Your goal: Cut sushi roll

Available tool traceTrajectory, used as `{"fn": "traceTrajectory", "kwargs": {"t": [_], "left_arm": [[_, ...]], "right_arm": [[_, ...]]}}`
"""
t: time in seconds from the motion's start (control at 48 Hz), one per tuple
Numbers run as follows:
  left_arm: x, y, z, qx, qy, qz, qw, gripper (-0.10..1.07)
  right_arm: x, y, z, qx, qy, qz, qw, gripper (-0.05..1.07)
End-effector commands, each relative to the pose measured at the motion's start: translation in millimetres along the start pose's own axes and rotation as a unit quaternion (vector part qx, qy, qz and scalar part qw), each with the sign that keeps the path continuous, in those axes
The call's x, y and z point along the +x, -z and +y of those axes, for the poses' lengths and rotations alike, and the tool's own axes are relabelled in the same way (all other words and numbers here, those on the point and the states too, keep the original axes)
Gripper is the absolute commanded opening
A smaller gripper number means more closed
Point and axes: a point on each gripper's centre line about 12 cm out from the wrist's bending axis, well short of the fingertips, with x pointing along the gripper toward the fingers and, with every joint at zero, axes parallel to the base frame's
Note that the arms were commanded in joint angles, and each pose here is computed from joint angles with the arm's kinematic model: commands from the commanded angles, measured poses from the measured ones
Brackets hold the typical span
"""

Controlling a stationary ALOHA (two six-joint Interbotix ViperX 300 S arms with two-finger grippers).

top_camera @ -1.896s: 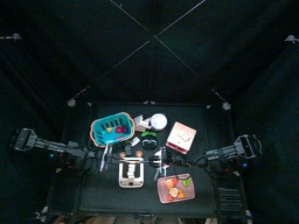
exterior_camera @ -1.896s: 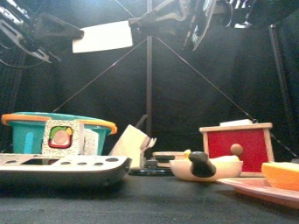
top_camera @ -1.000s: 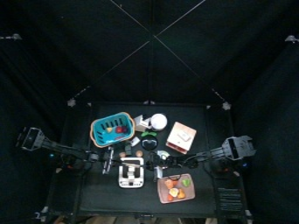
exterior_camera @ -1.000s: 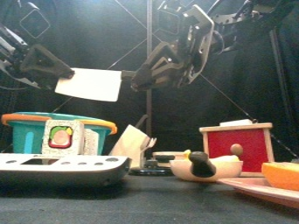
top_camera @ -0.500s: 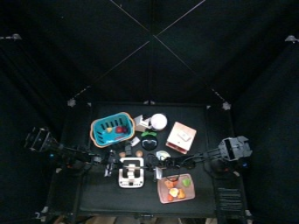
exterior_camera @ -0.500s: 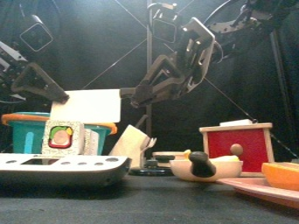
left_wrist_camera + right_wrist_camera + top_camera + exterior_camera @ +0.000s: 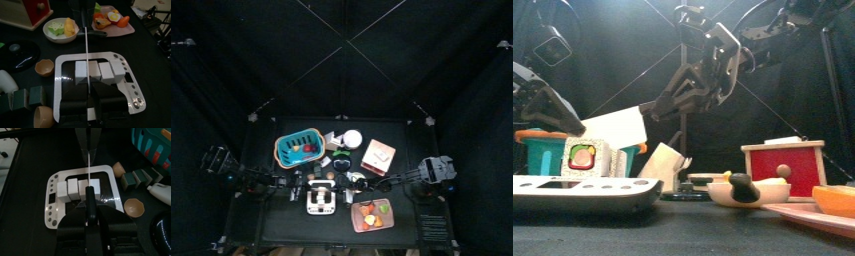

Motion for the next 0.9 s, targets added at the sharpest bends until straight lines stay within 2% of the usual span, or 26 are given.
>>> {"fn": "traceTrajectory", "kwargs": {"t": [0.0, 0.396, 0.875], "left_arm": [[5, -15.4, -1.1, -0.001, -0.001, -0.033, 0.9994, 0.38], [6, -15.2, -1.8, -0.002, 0.000, -0.029, 0.9996, 0.38], [18, 0.6, -1.9, 0.000, -0.006, 0.009, 0.9999, 0.38]], "right_arm": [[-1, -29, -5, 0.004, 0.005, -0.040, 0.9992, 0.43], [6, -9, -6, 0.012, 0.007, -0.007, 0.9999, 0.43], [14, -1, -7, 0.015, 0.010, 0.004, 0.9998, 0.43]]}}
